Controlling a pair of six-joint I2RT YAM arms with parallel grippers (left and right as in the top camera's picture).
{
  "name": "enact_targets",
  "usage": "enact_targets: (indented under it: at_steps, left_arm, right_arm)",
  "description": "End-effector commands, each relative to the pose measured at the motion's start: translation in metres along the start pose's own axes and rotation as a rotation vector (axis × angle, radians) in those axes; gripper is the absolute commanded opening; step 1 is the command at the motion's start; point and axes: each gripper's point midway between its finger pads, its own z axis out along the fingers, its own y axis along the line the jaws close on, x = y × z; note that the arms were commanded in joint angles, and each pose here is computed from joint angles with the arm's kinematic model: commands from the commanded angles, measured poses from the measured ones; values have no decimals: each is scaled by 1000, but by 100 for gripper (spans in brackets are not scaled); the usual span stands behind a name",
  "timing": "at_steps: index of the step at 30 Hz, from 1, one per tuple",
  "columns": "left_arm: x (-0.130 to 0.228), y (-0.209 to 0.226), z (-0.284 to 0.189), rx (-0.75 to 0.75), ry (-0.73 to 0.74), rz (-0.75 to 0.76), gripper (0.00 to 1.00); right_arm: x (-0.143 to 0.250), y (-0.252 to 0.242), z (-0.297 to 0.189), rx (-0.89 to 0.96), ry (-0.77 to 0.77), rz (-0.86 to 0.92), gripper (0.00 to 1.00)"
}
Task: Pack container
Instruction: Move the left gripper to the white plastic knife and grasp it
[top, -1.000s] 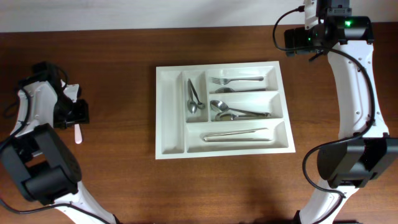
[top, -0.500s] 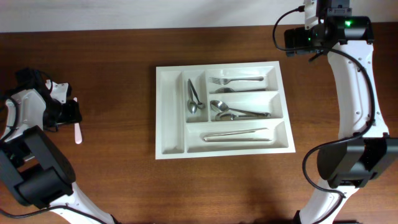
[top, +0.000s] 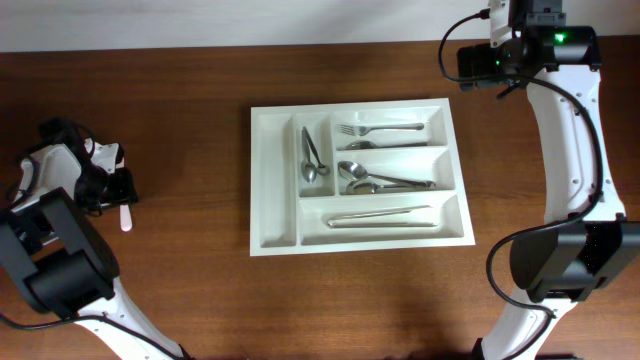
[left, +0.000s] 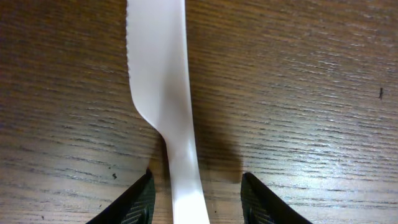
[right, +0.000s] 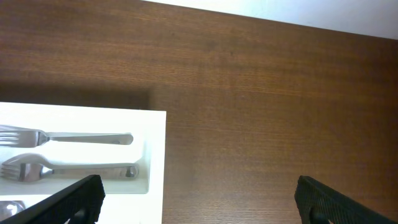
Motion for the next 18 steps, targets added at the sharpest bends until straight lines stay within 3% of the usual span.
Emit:
enact_targets:
  at_steps: [1,3,4,5,14,18]
  left_arm:
    - [11,-9,21,64,52,-35,36]
    - [11,-13,20,87,48,-39,24]
    - [11,-14,20,91,49,-69,8]
    - [11,-14,20,91,49,-81,3]
    - [5,-19,7,120,49,-88,2]
    - [-26,-25,-30,169,-42,-100,2]
  right_arm:
    - [-7,-4,-8,13,-27,9,99]
    - [-7,-4,-8,14,-27,9,99]
    - [-7,-4,-8,13,-27,9,99]
    - [-7,-4,-8,14,-27,9,99]
    - [-7,-4,-8,14,-27,9,99]
    - [-7,-4,-8,14,-27,10,99]
